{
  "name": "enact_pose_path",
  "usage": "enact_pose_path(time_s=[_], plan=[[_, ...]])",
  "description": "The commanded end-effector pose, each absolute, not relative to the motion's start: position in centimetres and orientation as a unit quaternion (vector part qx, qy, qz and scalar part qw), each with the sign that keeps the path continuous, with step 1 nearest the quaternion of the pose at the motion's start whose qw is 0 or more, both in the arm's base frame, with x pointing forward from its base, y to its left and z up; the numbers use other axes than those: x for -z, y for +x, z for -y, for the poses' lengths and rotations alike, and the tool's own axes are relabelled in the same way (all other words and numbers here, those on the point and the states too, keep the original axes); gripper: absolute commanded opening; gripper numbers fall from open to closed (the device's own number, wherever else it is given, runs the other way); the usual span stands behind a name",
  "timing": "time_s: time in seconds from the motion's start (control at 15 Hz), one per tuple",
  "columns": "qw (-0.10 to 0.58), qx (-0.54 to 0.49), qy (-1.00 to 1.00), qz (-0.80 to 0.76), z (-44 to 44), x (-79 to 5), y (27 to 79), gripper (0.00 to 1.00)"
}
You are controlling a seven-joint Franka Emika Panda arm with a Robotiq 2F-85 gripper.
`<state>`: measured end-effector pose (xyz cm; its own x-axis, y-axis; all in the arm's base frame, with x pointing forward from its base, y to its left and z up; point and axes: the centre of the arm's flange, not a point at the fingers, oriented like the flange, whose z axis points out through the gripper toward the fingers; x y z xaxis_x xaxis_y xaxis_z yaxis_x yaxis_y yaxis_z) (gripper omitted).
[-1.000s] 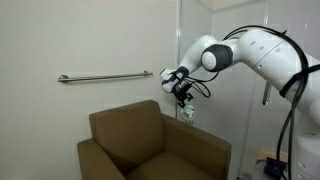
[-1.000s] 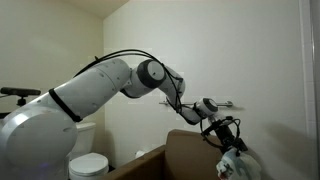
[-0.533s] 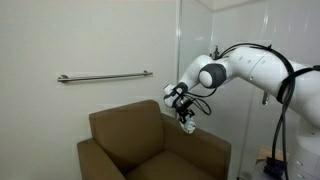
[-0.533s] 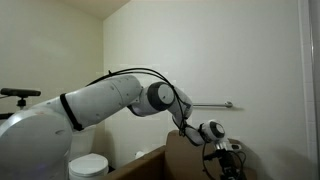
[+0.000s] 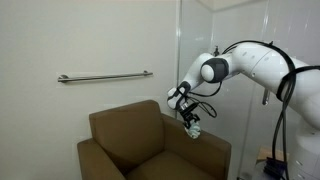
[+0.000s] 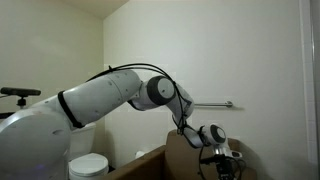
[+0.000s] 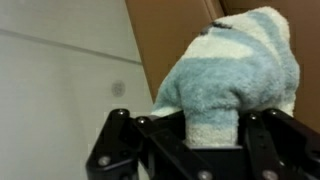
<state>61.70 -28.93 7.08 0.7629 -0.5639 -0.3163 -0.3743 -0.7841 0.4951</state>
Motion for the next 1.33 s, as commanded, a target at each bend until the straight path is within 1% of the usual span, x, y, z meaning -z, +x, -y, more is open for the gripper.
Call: enact_pose_path(time_s=[0.0, 0.27, 0.4, 0.53, 0.67, 1.0, 1.13, 1.27], plan=[[0.183, 0.27, 0.903, 0.281, 27.5, -10.6, 54.1, 0.05], [0.173, 0.299, 0.888, 0.302, 27.7, -12.0, 50.7, 0.05], [0.176, 0.306, 0.886, 0.301, 28.0, -12.9, 50.1, 0.05], [0.189, 0.292, 0.89, 0.296, 28.4, -14.2, 51.0, 0.05], [0.212, 0.247, 0.901, 0.288, 28.8, -16.4, 53.6, 0.05], [0.276, 0.124, 0.921, 0.243, 28.4, -21.9, 62.7, 0.05], [0.28, 0.071, 0.925, 0.246, 28.0, -22.3, 65.5, 0.05], [0.263, 0.032, 0.93, 0.255, 27.9, -21.5, 67.6, 0.05]])
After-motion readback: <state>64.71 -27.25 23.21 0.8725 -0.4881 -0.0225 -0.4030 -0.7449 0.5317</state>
